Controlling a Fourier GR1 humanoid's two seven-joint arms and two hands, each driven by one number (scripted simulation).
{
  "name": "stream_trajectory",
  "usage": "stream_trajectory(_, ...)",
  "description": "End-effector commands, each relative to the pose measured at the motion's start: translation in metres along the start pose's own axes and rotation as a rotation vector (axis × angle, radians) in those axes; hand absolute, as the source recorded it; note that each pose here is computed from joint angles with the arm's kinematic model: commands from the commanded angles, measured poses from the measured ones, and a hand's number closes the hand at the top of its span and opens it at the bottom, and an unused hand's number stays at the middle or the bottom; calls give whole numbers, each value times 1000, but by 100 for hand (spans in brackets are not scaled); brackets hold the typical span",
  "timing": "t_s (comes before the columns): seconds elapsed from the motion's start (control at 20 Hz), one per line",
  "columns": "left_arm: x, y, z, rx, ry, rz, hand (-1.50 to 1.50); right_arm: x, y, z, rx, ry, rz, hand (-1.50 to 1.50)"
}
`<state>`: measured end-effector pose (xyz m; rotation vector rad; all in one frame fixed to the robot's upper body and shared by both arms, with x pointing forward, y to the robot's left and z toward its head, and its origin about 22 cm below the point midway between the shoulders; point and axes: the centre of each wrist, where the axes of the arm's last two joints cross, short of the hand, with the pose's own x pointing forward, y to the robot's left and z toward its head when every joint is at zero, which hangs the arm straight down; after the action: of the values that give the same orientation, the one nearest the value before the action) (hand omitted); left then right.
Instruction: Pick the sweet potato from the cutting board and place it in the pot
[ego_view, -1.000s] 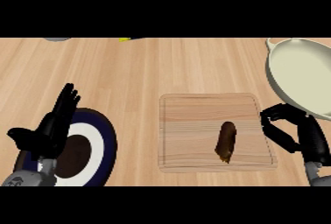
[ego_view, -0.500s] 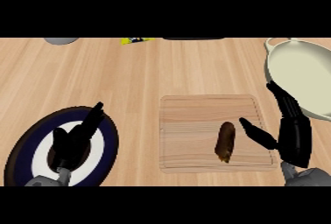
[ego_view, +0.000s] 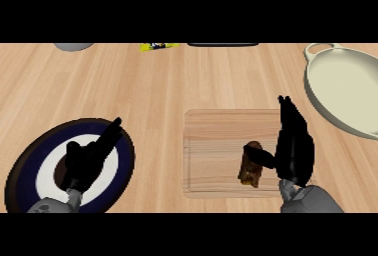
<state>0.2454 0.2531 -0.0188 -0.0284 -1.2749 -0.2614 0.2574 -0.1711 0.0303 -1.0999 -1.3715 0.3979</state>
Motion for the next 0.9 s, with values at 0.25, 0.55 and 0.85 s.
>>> stream_trajectory(0.25,-1,-8,-7,-25,-8,-10,0,91,15,9,134,378,110,-150)
stream_trajectory(0.55,-10,-6,3,-35,1,9,0,61,26,20,304,491,238,-150)
stream_trajectory(0.85,2,-4,-10,-21,-2,7,0,39,-7,20,213,479,271,-150)
